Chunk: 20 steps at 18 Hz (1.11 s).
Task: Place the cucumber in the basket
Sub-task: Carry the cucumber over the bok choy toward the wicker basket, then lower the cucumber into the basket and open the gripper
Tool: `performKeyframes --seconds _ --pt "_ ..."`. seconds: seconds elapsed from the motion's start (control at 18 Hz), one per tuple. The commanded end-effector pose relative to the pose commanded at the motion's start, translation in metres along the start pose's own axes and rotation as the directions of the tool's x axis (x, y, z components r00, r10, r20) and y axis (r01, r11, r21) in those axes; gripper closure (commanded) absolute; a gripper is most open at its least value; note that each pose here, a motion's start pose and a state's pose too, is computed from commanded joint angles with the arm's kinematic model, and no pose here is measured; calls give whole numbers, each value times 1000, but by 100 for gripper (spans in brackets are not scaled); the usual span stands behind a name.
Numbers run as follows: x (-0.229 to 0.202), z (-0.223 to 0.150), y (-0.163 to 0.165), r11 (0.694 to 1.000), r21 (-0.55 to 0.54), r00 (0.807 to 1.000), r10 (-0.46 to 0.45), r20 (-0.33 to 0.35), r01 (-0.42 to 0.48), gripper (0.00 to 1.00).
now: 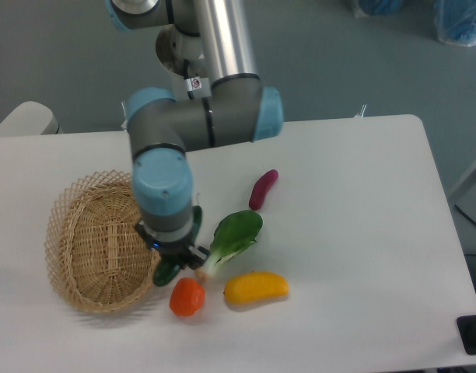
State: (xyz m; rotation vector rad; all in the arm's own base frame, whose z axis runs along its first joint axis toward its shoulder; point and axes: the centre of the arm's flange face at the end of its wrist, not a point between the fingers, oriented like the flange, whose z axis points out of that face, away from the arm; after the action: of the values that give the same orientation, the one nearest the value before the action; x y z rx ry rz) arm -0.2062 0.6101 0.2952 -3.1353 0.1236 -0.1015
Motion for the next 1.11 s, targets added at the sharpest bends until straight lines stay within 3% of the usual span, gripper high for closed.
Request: performKeyframes --seconds 0.17,0.39,0.78,0.83,0.94,1.11 --pt "25 15 -11 1000 15 1000 4 25 -5 78" --pt "53 33 -21 1000 -4 1000 -14 10 14 77" --pt "75 57 -34 999 -17 999 -37 10 37 72" --pt "78 61 -35 999 -23 999 -30 14 30 66" --pt "84 69 -36 999 -39 1000 -13 18 14 43" --pt "85 70 -36 999 -46 1000 -10 24 11 0"
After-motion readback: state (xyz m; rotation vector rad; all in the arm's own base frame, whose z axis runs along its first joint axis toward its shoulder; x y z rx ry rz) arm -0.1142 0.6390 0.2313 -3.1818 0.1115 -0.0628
